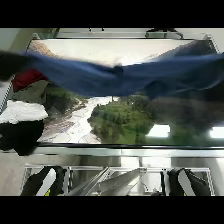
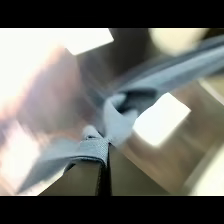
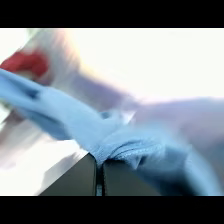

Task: Fold the shirts.

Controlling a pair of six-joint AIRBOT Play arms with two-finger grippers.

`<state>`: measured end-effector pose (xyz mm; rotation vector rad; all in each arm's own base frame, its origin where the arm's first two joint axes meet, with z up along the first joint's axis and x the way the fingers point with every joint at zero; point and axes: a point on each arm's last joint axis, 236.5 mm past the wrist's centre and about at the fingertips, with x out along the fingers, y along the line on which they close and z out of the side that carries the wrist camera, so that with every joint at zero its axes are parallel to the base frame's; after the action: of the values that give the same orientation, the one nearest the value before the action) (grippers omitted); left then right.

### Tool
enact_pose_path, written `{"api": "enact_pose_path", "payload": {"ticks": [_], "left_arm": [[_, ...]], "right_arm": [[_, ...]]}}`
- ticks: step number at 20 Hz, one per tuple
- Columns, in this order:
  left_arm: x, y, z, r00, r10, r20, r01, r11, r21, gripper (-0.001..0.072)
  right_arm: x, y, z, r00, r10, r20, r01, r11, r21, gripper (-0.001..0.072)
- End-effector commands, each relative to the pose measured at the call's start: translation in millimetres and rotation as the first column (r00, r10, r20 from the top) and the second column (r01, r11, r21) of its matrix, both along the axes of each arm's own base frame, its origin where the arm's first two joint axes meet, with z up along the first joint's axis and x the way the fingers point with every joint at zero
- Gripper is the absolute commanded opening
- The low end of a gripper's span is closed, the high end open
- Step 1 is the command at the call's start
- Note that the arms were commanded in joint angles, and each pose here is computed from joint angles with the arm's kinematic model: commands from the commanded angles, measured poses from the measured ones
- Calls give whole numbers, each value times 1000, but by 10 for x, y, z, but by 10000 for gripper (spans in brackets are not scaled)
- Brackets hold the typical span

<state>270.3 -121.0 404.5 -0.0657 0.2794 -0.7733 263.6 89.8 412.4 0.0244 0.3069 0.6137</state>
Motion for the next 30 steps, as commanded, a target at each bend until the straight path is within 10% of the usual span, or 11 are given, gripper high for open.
{"api": "enact_pose_path", "payload": {"ticks": [1, 4, 10, 17, 26, 30], "left_arm": [[-631, 59, 923, 915, 200, 350, -253, 961, 113, 10], [-354, 343, 654, 931, 278, 235, -302, 951, 72, 10], [623, 232, -1058, 954, -9, -299, -8, 998, -55, 11], [1905, -30, -3258, 780, 38, -625, 34, 994, 102, 11], [2845, 32, -4260, 647, 60, -760, -36, 998, 49, 11], [2680, 112, -4502, 589, 143, -795, 28, 980, 197, 11]], "right_arm": [[-422, -43, 897, 930, -173, 325, 222, 968, -120, 22], [-183, -398, 823, 916, -297, 270, 331, 939, -90, 22], [958, -354, -807, 977, -61, -206, 63, 998, 2, 21], [2016, -666, -3174, 800, -116, -588, 159, 987, 21, 21], [2982, -1312, -4289, 736, -268, -621, 365, 930, 31, 21], [3123, -1425, -4075, 788, -248, -563, 304, 953, 6, 20]]}}
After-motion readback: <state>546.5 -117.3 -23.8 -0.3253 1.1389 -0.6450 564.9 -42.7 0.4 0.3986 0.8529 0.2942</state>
